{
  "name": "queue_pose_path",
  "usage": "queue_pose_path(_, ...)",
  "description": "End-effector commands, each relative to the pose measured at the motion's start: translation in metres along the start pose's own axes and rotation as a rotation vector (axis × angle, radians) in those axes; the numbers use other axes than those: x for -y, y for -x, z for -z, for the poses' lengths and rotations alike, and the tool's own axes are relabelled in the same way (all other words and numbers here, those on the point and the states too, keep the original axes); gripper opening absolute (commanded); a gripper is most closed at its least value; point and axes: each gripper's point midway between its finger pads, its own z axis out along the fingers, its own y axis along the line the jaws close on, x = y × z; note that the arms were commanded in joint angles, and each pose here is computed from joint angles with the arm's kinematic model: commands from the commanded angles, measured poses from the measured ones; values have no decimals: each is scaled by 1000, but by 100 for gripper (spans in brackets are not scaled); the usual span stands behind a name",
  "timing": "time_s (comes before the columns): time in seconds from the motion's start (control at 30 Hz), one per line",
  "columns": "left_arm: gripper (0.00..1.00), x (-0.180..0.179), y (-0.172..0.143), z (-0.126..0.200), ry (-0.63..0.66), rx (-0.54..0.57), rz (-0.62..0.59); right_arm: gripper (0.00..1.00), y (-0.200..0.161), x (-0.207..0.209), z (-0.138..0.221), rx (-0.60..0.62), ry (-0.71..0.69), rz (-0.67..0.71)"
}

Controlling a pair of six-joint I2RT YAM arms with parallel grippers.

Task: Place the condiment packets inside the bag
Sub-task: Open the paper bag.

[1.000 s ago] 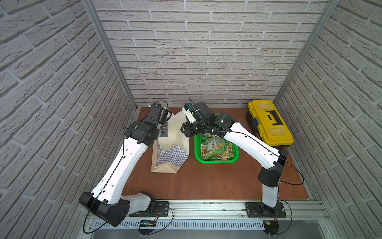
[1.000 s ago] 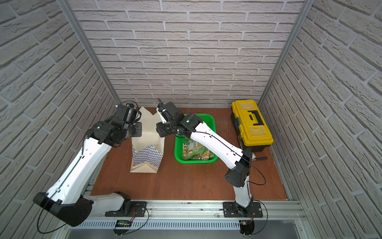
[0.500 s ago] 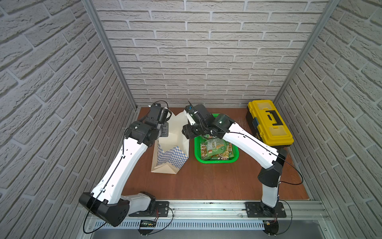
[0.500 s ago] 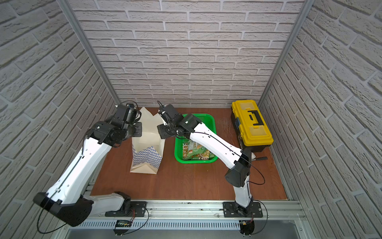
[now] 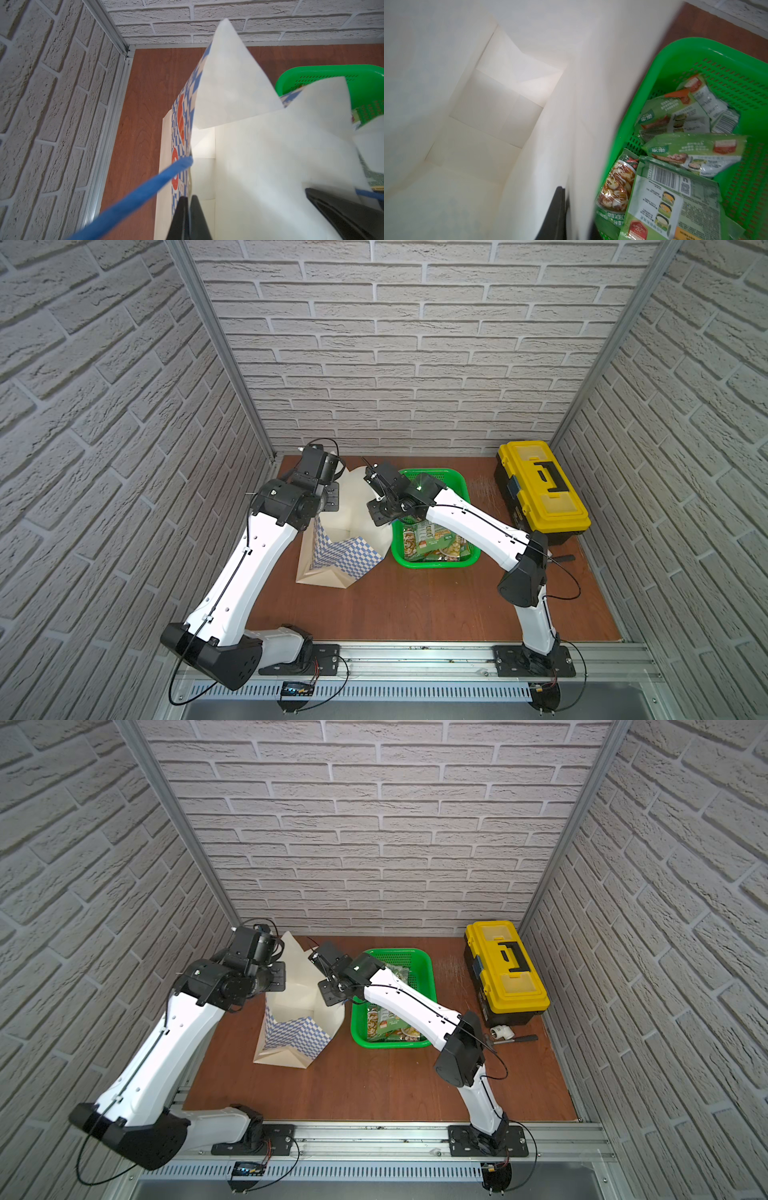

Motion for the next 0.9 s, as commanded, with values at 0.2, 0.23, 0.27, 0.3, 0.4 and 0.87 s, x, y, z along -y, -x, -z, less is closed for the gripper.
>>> queue_pose_path(0.2, 0, -31, 6, 7, 134, -33, -83, 4, 15, 48, 39, 66, -260, 72)
queue_pose_path(0.23, 0, -33, 6, 6, 144, -44, -92, 4, 17, 50, 41, 68, -272, 73)
queue_pose_path(0.27, 0, -35, 6, 5, 152, -54, -101, 4, 19, 50, 42, 71, -276, 74)
queue_pose_path(0.3, 0, -36, 5, 3, 159, -64, -109, 4, 20, 50, 42, 75, -278, 74)
queue_pose_path(0.4, 0, -41, 1, -2, 170, -92, -120, 5, 24, 46, 42, 82, -261, 72)
queue_pose_path(0.87, 0, -39, -1, 8, 36, -47, -59, 34, 45, -1, 43, 160, 1, 8)
